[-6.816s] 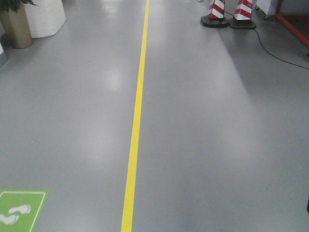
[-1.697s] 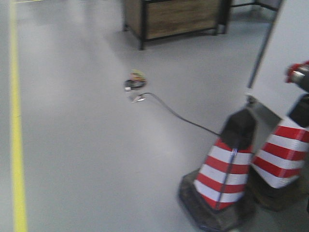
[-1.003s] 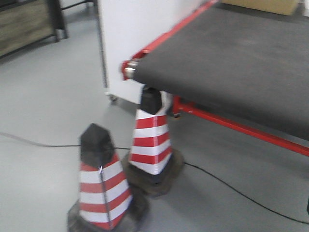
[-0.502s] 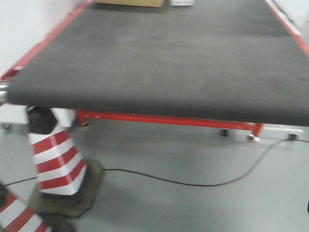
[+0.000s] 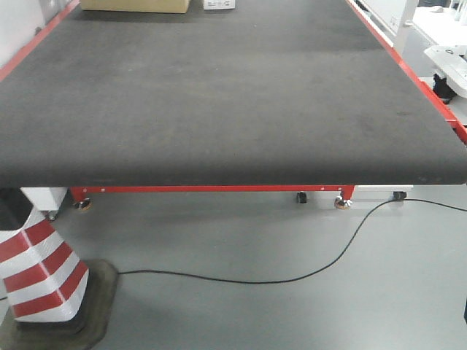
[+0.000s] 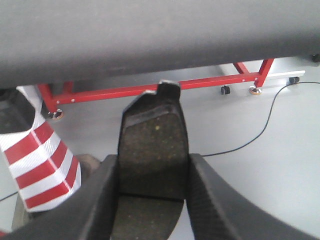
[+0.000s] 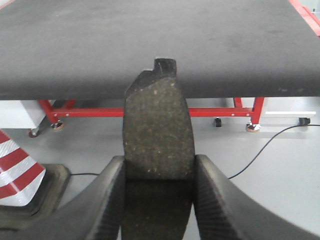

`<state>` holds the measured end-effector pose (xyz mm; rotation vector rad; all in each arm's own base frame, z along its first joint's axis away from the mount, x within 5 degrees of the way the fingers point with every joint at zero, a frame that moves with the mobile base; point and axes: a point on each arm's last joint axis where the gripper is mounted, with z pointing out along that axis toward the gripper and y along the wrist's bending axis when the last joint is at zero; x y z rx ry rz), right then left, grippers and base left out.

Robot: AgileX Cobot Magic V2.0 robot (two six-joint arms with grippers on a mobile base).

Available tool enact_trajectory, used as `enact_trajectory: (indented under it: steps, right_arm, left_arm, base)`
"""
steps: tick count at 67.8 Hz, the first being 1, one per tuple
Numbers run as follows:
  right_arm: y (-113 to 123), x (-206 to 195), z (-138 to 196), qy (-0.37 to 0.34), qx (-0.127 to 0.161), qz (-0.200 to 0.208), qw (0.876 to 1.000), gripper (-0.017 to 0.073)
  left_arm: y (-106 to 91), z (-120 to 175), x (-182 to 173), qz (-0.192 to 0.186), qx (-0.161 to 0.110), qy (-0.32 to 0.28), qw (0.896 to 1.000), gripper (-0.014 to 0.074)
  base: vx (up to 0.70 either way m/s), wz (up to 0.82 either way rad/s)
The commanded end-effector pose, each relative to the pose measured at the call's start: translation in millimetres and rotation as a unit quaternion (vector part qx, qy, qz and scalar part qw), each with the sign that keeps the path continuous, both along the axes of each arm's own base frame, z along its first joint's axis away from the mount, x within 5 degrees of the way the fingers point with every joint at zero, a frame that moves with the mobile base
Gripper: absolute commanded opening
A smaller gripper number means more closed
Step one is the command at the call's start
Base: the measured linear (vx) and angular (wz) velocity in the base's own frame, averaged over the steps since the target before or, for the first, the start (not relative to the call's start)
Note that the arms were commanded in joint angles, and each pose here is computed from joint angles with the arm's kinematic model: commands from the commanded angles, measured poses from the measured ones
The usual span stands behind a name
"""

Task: Move and align brake pads A on conveyor
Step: 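Turn and drive up to the black conveyor belt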

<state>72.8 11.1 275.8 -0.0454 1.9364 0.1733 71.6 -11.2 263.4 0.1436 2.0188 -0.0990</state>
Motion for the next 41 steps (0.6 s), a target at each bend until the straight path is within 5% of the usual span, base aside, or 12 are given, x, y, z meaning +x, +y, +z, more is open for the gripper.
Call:
enact_trajectory:
  steps: [1, 41]
  right_arm:
    - [-0.1, 2.6, 16.6, -0.055, 0.005, -0.002, 0.998, -0.0007]
    - [-0.1, 2.6, 16.6, -0.055, 0.005, -0.002, 0.998, -0.0007]
  left_arm:
    - [-0.5, 17.0, 3.5, 0.001, -0.012, -0.055, 0.998, -0.0006]
    - [-0.5, 17.0, 3.5, 0.001, -0.012, -0.055, 0.998, -0.0006]
  base:
    - [0.17, -0.11]
    - [0.32, -0.04]
